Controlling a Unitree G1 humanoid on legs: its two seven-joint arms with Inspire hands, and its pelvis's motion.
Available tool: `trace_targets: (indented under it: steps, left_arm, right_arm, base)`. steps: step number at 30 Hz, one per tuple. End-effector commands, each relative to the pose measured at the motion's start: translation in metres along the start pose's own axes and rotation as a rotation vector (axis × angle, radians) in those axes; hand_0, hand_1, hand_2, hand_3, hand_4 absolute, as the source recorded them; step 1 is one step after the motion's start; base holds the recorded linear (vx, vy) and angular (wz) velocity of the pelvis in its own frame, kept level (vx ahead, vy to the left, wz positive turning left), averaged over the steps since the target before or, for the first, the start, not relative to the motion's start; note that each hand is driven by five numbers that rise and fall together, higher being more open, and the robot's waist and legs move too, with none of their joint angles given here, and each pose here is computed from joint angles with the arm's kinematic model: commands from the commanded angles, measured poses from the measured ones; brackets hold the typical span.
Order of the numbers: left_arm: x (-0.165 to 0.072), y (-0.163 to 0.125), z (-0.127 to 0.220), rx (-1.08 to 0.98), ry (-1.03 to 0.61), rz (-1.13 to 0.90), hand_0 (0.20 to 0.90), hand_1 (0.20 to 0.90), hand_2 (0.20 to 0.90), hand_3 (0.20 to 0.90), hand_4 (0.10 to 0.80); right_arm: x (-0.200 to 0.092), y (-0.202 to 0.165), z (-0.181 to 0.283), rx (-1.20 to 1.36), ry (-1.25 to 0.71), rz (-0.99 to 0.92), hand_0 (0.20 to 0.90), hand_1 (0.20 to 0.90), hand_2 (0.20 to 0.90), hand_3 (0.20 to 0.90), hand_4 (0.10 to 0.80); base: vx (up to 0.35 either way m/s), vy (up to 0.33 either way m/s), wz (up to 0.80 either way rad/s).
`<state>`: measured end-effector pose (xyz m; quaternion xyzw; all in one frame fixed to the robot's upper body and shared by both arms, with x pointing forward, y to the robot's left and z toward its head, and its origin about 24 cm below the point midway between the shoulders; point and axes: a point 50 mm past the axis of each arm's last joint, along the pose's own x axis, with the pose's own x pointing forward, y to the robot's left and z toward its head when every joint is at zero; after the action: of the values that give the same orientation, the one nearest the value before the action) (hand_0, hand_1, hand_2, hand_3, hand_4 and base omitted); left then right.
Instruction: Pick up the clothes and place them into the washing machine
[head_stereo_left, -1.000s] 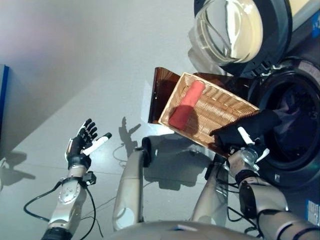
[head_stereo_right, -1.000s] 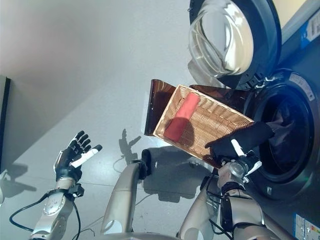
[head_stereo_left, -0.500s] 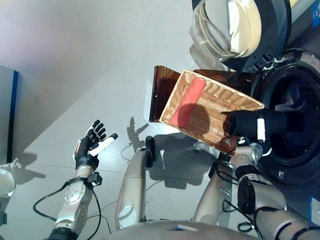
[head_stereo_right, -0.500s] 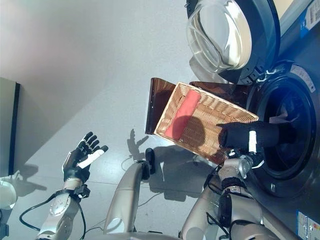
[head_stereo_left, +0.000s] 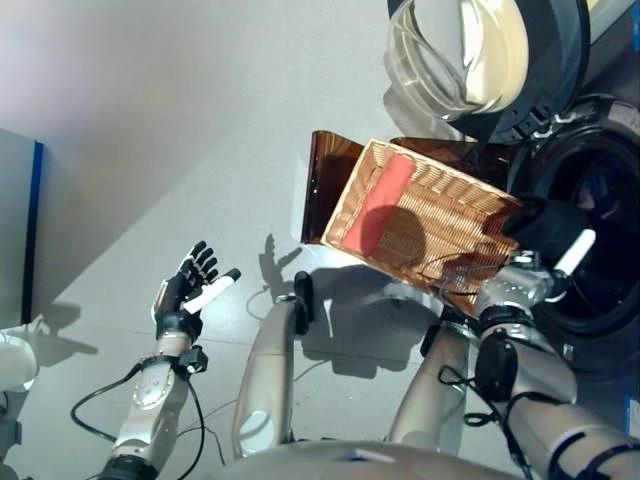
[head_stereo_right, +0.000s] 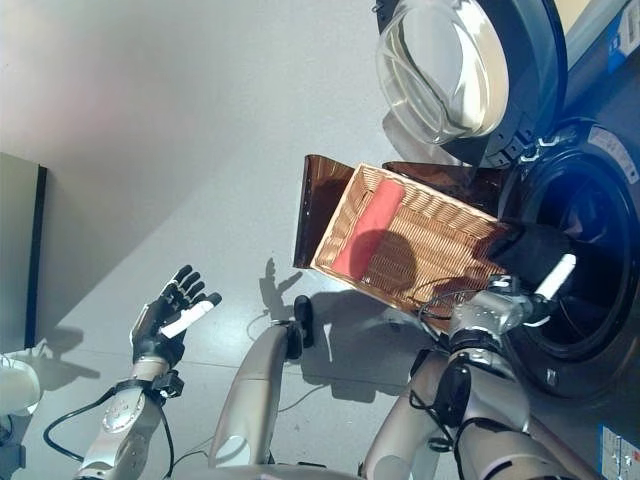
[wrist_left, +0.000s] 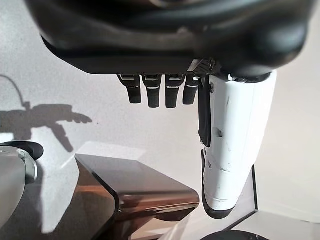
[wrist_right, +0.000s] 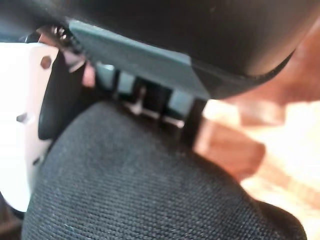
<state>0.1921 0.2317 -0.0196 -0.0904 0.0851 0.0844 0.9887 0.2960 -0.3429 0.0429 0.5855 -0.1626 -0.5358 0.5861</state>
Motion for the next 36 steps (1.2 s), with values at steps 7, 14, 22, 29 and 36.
trace_targets:
  steps: [7,14,22,29,36]
  left_arm:
    - [-0.005,0.012,0.024,-0.010,-0.123,0.012,0.900,0.900,0.900,0.900,0.800]
    - [-0.009,0.006,0.026,-0.011,-0.117,-0.030,0.900,0.900,0.900,0.900,0.800]
    - [-0.012,0.015,0.031,-0.011,-0.129,0.009,0.900,0.900,0.900,0.900,0.800]
    - [-0.012,0.019,0.032,-0.015,-0.139,0.037,0.900,0.900,0.900,0.900,0.800]
    - [-0.012,0.023,0.034,-0.020,-0.148,0.056,0.900,0.900,0.900,0.900,0.800]
  right_arm:
    - [0.022,0.071,0.103,0.174,-0.347,0.063,0.200,0.200,0.200,0.200,0.300]
    - [0.021,0.098,0.143,0.254,-0.442,-0.018,0.200,0.200,0.200,0.200,0.300]
    - [0.024,0.088,0.170,0.261,-0.516,-0.144,0.200,0.200,0.200,0.200,0.300]
    - [0.023,0.092,0.157,0.216,-0.496,-0.085,0.900,0.900,0.900,0.900,0.800]
    - [0.022,0.091,0.143,0.175,-0.467,-0.058,0.900,0.900,0.900,0.900,0.800]
  base:
    - [0.000,0.000,0.00]
    - [0.026,0.023,0.05]
    - [0.023,0.023,0.00]
    - [-0.008,0.000,-0.02]
    - [-0.011,-0.004,-0.02]
